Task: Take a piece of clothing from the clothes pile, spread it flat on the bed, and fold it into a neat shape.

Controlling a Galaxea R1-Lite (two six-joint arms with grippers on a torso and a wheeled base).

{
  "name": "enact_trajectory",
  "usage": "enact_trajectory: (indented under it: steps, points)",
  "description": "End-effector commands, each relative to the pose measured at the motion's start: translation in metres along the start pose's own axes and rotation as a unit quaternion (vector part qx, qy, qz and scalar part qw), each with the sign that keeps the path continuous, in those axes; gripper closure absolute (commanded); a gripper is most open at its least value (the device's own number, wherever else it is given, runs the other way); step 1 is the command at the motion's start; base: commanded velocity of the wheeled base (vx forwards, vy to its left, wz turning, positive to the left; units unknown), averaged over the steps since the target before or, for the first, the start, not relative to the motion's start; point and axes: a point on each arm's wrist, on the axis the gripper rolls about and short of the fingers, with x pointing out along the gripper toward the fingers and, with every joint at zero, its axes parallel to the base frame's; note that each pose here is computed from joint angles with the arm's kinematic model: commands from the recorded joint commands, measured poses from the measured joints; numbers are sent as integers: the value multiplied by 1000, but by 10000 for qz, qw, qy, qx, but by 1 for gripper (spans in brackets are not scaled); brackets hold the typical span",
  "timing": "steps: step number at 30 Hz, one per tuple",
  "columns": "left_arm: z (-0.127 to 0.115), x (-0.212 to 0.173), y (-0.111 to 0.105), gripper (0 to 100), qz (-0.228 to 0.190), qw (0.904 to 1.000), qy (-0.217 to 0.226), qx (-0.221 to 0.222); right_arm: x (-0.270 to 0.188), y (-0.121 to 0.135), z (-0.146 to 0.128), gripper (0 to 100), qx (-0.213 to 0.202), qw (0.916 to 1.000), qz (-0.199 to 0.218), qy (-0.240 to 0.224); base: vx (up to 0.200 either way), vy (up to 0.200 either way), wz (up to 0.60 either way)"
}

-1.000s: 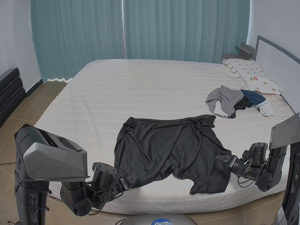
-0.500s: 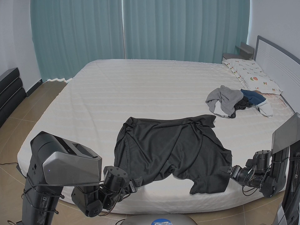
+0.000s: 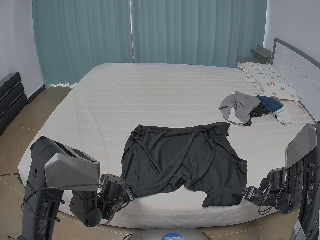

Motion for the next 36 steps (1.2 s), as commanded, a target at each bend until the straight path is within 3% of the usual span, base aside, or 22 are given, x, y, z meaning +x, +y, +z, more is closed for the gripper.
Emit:
enact_trajectory:
  steps: [1,3,6,11,14,15,21,26,29,32,36]
  points:
    - [21,-10,9,100,77,9993,-245,-281,9,-2,5,0,27,9999,64,-135,0,0,0]
    - [23,-15,12,100,140,9994,-232,-229,12,-2,10,0,55,9996,99,-239,0,0,0]
    - [25,-20,19,100,287,9989,-274,268,25,-4,19,0,58,9989,154,-433,0,0,0]
    - [38,-15,28,100,566,9967,-567,111,36,-1,29,0,-17,9974,260,-667,0,0,0]
    - [43,-11,31,100,631,9958,-658,46,41,-2,26,0,-59,9980,226,-584,0,0,0]
    - [45,-11,31,100,644,9956,-683,28,42,-1,27,100,-81,9978,250,-611,0,0,0]
    - [46,-10,33,100,666,9953,-703,3,62,11,57,100,-206,9938,473,-984,0,0,0]
    - [35,-1,38,100,769,9956,-532,-18,86,23,95,100,-15,9918,410,-1211,0,0,0]
    - [34,4,41,100,800,9952,-534,-205,85,25,98,100,374,9868,447,-1510,0,0,0]
    - [30,9,42,100,816,9949,-500,-329,79,28,104,100,757,9759,718,-1915,0,0,0]
    - [29,11,43,100,817,9948,-485,-368,74,19,86,100,875,9766,689,-1842,0,0,0]
